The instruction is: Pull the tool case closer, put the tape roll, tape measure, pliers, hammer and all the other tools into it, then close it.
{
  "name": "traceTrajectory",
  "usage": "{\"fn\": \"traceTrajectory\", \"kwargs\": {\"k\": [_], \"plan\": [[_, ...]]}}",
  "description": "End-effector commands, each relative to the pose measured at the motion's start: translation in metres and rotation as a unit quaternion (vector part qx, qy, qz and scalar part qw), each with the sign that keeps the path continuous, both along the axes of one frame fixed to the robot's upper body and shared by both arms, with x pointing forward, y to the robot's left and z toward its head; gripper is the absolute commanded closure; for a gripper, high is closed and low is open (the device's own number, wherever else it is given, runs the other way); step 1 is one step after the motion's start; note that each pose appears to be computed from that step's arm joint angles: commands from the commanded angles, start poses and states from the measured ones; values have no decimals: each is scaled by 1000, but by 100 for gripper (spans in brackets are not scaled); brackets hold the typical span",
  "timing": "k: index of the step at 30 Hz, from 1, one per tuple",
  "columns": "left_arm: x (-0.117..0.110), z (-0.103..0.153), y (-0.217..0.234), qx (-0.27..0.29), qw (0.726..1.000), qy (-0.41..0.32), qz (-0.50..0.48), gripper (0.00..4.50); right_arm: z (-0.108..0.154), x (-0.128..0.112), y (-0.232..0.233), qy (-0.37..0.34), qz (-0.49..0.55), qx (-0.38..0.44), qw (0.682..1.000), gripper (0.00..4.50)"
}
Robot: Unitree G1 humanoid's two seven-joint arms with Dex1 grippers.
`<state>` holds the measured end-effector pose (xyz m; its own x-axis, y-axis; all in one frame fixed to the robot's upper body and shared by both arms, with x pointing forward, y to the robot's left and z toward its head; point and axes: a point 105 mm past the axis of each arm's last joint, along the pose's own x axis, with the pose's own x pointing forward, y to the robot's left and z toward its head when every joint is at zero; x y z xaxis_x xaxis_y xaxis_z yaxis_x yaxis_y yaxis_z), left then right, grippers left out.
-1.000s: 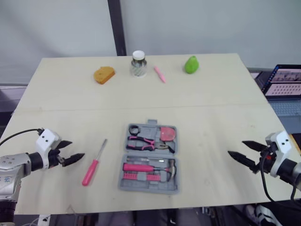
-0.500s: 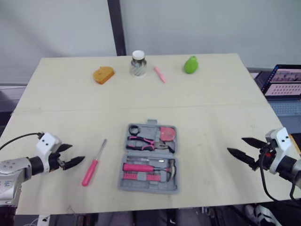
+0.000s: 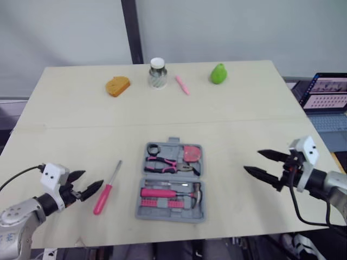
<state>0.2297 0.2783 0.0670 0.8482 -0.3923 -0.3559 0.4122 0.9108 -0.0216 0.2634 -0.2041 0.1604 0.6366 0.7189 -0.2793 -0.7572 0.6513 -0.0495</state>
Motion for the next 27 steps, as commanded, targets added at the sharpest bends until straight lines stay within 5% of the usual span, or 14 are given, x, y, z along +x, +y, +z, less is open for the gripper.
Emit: {"fn": "traceTrajectory", "kwargs": {"k": [1, 11, 27], "plan": [[-5, 2, -14, 18, 1000, -18, 6, 5, 21, -5, 33, -26, 82, -4, 996, 0], [-20, -14, -32, 27, 999, -21, 38, 5, 43, -4, 73, -42, 184, -8, 982, 0], [1, -29, -36, 51, 997, 11, 57, 5, 40, -6, 78, -40, 193, -1, 980, 0]]}}
